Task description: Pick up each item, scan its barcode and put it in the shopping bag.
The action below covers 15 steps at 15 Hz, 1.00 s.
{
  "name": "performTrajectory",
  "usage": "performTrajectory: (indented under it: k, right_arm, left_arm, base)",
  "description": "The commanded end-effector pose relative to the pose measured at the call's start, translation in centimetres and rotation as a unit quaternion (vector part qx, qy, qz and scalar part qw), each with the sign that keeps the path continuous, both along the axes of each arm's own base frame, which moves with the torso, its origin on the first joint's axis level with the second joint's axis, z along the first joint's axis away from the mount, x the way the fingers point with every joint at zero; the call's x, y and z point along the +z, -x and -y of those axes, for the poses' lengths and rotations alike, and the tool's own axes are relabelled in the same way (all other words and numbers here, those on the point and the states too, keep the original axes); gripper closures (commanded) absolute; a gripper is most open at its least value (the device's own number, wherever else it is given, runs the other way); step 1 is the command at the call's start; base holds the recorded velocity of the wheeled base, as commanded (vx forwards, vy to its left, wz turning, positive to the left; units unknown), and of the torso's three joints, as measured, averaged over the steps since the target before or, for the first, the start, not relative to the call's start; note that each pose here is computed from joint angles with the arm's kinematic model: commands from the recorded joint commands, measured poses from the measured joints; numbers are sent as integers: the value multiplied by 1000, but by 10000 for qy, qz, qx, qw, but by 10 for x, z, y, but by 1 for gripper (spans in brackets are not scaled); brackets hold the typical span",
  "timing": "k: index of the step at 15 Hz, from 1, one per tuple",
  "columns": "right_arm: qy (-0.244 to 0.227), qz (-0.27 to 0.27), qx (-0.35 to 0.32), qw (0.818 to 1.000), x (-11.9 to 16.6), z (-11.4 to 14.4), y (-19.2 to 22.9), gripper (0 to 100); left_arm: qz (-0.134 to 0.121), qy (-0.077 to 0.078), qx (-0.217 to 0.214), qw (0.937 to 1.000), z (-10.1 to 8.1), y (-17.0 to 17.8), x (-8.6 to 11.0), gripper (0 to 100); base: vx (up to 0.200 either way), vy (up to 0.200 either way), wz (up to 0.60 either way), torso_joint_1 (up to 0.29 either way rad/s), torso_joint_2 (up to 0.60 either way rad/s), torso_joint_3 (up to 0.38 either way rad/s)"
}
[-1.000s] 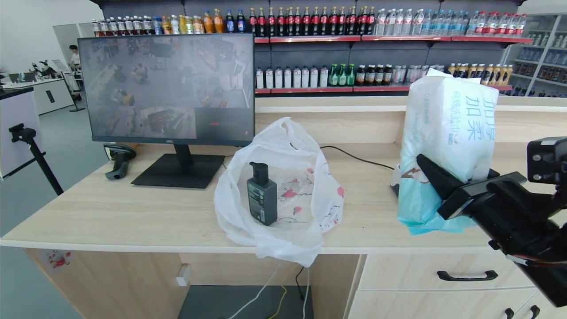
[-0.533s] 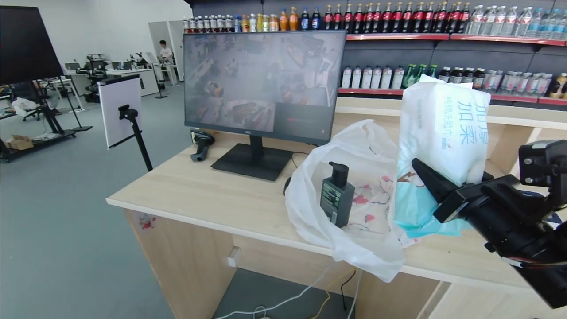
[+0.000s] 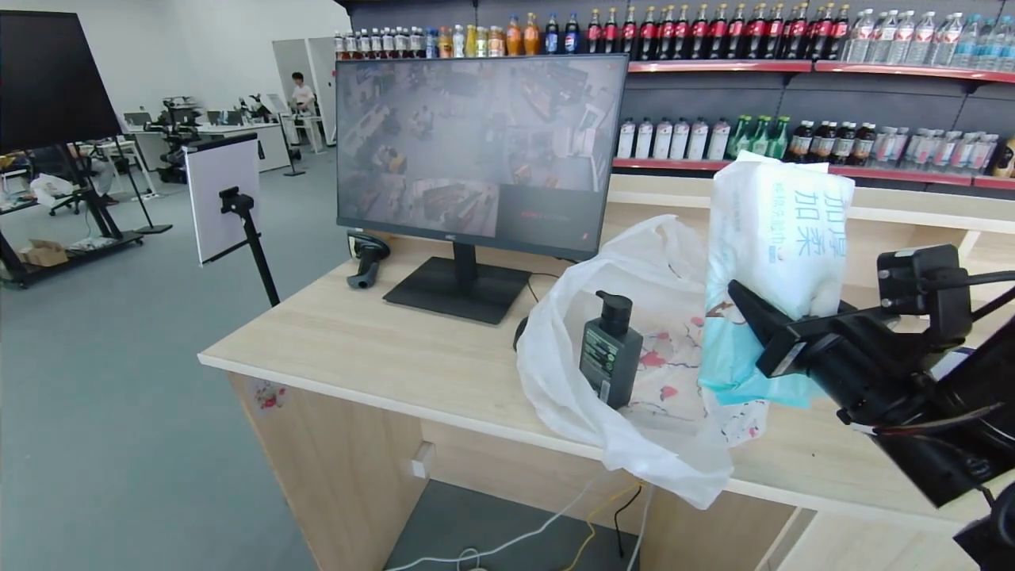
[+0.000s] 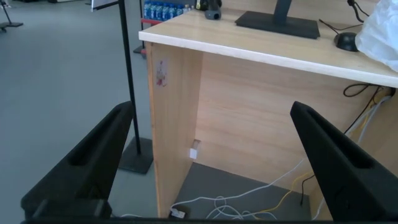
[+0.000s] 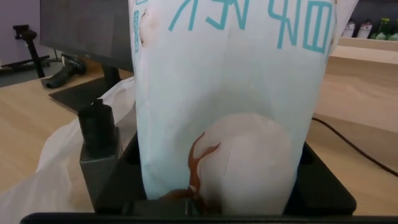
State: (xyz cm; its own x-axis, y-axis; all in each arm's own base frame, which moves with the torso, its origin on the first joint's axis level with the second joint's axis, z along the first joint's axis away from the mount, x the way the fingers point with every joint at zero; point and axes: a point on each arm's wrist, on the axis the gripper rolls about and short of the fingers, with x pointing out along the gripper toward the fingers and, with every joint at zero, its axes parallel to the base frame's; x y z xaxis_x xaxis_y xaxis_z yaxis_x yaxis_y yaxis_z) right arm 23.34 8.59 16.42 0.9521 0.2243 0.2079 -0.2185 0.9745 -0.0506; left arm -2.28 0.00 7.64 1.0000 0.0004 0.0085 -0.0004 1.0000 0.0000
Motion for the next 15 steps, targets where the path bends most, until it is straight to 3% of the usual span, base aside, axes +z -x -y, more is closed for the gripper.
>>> performTrajectory:
  k: [1,4,8,15]
  right_arm:
    - [77,-182,117,9997,-14,-13,-20,100]
    - [114,-209,244,9994,-27,-31,-55,100]
    - [79,-148,77,9998,-31,-27,-75,100]
    - [158,-341,91,9993,-41,-28,-73,100]
  left_arm:
    - [3,0,-2,10000,0,0,0,0]
    - [3,-31,-10,10000,0,0,0,0]
    - [34,-69,-9,10000,0,0,1,0]
    - [11,-77,-17,10000,0,0,0,0]
  base:
    - [0,0,0,0,0,0]
    - [0,0,0,0,0,0]
    - [0,0,0,0,0,0]
    - [0,0,0,0,0,0]
